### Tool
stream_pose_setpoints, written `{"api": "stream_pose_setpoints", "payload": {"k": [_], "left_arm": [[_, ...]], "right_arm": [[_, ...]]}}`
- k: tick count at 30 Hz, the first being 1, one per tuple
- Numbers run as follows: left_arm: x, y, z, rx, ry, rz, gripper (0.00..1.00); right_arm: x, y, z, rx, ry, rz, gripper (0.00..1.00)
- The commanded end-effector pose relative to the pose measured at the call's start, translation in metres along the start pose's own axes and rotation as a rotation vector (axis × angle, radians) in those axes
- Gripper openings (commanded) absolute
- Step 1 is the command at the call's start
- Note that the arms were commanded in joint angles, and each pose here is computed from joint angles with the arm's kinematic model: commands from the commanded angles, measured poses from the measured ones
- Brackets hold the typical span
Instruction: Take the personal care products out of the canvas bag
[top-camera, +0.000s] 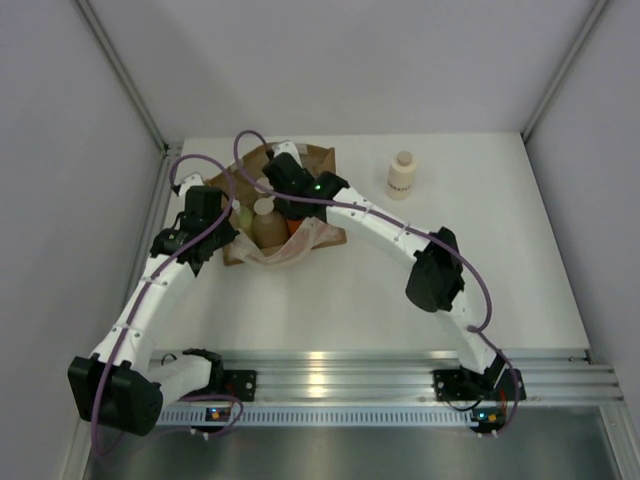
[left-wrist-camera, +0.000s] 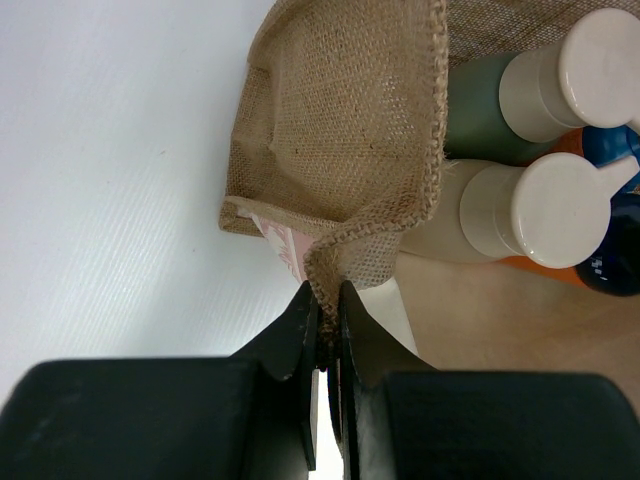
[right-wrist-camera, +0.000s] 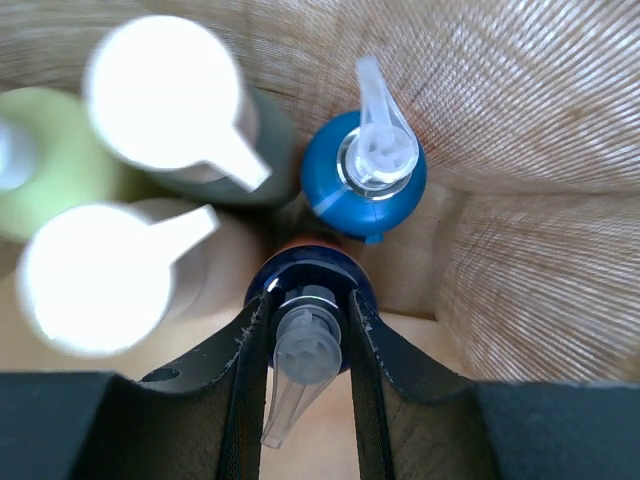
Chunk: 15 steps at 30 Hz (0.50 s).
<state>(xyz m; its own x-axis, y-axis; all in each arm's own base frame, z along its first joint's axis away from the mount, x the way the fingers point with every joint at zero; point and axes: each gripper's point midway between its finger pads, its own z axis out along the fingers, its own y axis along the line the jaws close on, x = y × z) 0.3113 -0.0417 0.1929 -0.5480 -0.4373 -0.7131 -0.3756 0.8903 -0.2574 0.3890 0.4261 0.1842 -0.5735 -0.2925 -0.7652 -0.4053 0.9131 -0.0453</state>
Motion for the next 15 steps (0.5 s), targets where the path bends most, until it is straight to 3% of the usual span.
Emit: {"api": "stream_pose_setpoints", "payload": {"k": [1, 6, 11, 15], "left_arm": [[0.025, 0.011, 0.002, -0.031, 0.094, 0.033, 0.0], [0.026, 0.012, 0.003, -0.038, 0.095, 0.036, 0.0], [0.026, 0.012, 0.002, -0.037, 0.094, 0.039, 0.0], [0.025, 0.013, 0.003, -0.041, 0.09, 0.042, 0.0]], "right_arm": [[-0.108, -0.001, -0.097, -0.146, -0.313, 0.022, 0.0], [-0.128, -0.002, -0.135, -0.219, -0.383, -0.061, 0.0], [-0.144, -0.008, -0.174, -0.268, -0.443, -0.045, 0.0], [-0.17, -0.032, -0.234, -0.276, -0.555, -0.005, 0.0]]}}
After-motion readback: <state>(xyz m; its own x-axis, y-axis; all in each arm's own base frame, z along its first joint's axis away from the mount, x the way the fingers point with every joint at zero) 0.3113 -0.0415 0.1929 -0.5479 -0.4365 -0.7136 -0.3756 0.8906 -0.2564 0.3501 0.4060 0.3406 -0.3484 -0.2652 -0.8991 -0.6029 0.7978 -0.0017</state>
